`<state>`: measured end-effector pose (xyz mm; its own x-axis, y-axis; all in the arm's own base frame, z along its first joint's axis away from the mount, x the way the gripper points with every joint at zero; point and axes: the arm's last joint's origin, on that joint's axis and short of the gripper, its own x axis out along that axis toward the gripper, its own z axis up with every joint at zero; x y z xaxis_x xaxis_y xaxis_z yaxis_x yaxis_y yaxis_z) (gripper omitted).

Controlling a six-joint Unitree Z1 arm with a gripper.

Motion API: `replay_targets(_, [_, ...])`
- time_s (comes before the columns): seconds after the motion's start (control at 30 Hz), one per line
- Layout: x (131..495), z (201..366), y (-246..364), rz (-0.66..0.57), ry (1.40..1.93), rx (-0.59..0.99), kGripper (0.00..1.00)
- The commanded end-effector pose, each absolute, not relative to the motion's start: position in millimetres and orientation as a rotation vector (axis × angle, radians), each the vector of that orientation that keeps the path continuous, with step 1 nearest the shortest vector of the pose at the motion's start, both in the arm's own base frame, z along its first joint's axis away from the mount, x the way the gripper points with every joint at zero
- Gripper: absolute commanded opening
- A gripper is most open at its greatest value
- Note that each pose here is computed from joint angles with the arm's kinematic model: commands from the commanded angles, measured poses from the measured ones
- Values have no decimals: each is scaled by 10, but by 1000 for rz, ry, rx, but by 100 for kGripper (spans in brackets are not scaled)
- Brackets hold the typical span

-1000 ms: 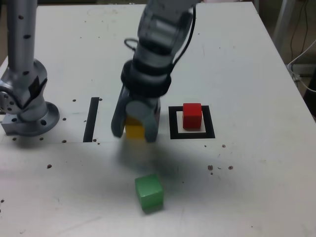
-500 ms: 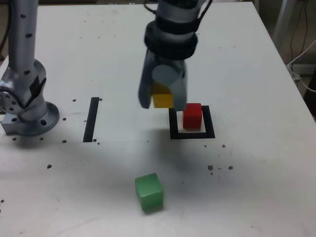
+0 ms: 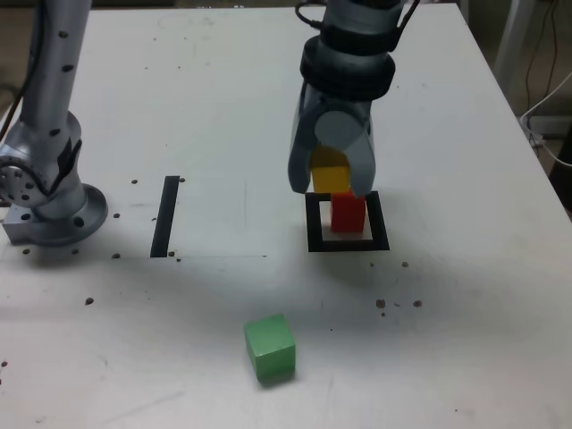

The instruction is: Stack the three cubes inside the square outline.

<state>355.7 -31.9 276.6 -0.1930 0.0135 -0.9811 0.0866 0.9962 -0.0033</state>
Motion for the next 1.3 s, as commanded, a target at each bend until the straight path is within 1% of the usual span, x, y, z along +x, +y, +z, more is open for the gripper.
replay_targets(0.0, [3598,2746,-302,-67,1765,76,29])
replay_targets(0.47, [3780,2633,-265,-66,1769,82,29])
replay_targets(1.27, [3832,2532,-197,-66,1792,77,29])
